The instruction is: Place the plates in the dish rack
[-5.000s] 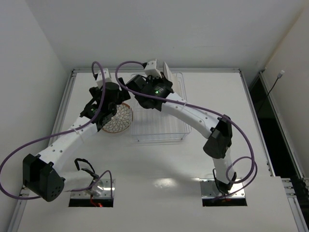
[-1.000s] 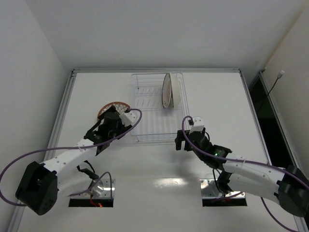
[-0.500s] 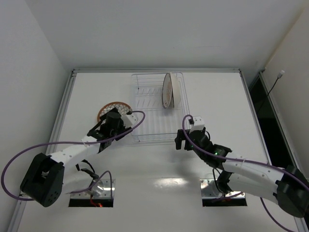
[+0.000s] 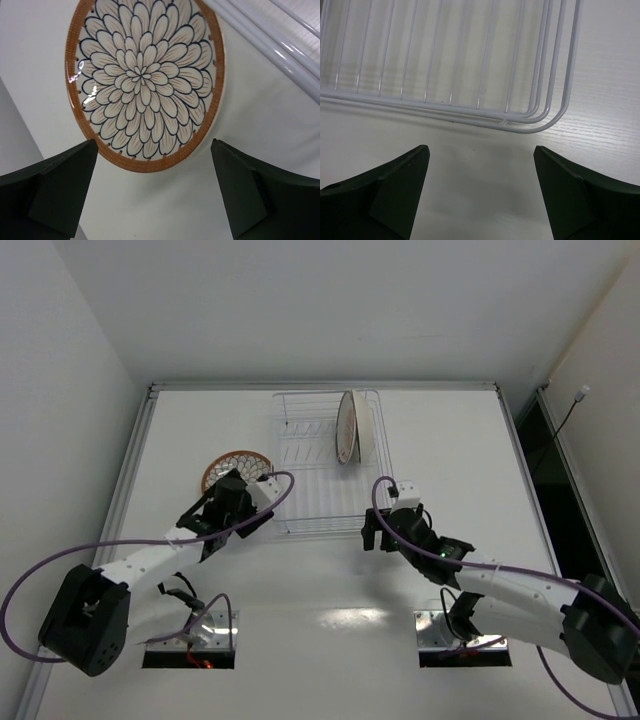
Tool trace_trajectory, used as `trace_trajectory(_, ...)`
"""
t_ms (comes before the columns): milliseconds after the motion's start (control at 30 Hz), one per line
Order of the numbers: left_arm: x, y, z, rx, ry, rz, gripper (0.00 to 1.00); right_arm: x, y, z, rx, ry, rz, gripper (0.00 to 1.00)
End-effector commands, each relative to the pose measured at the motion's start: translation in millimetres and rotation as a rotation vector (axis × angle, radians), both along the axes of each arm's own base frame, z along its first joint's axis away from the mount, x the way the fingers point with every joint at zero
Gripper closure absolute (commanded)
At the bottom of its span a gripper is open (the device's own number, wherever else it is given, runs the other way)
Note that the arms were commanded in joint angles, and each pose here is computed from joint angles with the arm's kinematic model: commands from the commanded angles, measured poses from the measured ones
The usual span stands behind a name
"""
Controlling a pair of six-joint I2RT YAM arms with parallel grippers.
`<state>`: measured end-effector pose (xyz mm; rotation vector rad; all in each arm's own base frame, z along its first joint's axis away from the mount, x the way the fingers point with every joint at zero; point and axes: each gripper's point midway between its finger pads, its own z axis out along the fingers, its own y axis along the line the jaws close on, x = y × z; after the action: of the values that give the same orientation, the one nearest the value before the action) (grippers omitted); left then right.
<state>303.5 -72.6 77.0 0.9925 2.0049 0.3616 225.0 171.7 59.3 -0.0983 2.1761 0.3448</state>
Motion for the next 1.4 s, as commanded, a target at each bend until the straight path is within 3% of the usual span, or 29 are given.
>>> trace_trajectory(0,-12,-10,-12,-0.040,0.056,-0.070,0.03,11,9,11,0.036,-0.031,-0.002,0.16)
trace_trajectory(100,-16,-3,-21,-0.002,0.100,-0.048,0.03,13,14,8,0.028,-0.014,0.006,0.16)
trace_trajectory(300,-14,30,-20,0.133,0.064,0.070,0.04,19,20,11,0.042,-0.027,0.006,0.16)
trace_trajectory(567,-9,27,-16,0.096,-0.083,-0.016,0.09,24,29,9,0.034,-0.015,0.026,0.16)
trace_trajectory(700,-4,19,-29,0.101,-0.041,-0.053,0.10,24,29,8,0.026,-0.007,0.026,0.16)
trace_trajectory(1033,0,11,-54,0.109,0.074,-0.068,0.24,21,24,11,0.039,-0.027,0.019,0.16)
trace_trajectory(1133,7,9,-60,0.118,0.120,-0.070,0.35,21,22,12,0.042,-0.027,0.006,0.16)
trace_trajectory(1200,5,7,-67,0.114,0.155,-0.075,0.49,19,20,12,0.043,-0.028,0.006,0.16)
trace_trajectory(1233,6,7,-67,0.118,0.165,-0.075,0.57,19,20,12,0.043,-0.028,0.006,0.16)
trace_trajectory(1300,7,3,-66,0.097,0.170,-0.079,0.86,19,20,12,0.043,-0.028,0.006,0.16)
trace_trajectory(1367,8,10,-58,0.073,0.132,-0.022,1.00,19,20,12,0.043,-0.028,0.006,0.16)
